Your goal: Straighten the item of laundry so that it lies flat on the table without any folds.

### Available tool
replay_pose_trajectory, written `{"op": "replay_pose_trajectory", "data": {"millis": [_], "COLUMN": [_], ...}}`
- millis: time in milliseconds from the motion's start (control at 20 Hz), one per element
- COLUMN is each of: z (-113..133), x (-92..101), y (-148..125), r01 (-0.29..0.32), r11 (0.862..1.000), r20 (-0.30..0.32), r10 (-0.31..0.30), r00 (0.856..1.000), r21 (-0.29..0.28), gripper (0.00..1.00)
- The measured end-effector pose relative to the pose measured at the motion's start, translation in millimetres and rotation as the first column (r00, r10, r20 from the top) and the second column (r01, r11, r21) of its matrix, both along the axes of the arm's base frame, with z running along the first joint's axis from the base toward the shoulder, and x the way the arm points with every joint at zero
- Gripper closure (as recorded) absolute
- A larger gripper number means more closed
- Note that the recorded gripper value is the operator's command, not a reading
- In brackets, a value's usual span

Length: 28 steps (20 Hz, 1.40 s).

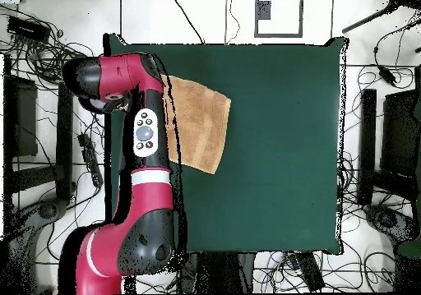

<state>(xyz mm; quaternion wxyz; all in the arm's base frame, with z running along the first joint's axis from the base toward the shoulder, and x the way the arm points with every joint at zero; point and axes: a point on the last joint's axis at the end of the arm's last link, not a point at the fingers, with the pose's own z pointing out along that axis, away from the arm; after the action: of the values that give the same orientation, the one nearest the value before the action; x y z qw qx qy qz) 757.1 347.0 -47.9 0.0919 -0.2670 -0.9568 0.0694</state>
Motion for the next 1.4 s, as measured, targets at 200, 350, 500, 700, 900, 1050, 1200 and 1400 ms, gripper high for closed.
{"op": "replay_pose_trajectory", "data": {"millis": [200, 350, 500, 700, 900, 1050, 1200, 1400], "z": [8.3, 23.5, 42.0, 68.8, 108.4, 130.6, 155.2, 189.1], "x": [0.7, 4.4, 7.1, 9.4, 10.4, 8.6, 7.4, 8.2], "y": [5.4, 11.6, 16.8, 23.9, 31.8, 29.9, 26.2, 15.7], "r01": [0.018, 0.037, 0.051, 0.067, 0.074, 0.064, 0.053, 0.036], "r11": [0.999, 0.997, 0.994, 0.99, 0.985, 0.99, 0.994, 0.999], "r20": [-0.019, -0.031, -0.052, -0.089, -0.143, -0.175, -0.201, -0.212], "r10": [-0.018, -0.035, -0.046, -0.056, -0.051, -0.041, -0.033, -0.03], "r00": [1.0, 0.999, 0.998, 0.994, 0.988, 0.984, 0.979, 0.977], "r21": [0.031, 0.066, 0.092, 0.128, 0.157, 0.128, 0.094, 0.028], "gripper": [0.0, 0.0, 0.0, 0.0, 0.0, 0.0, 0.0, 0.0]}}
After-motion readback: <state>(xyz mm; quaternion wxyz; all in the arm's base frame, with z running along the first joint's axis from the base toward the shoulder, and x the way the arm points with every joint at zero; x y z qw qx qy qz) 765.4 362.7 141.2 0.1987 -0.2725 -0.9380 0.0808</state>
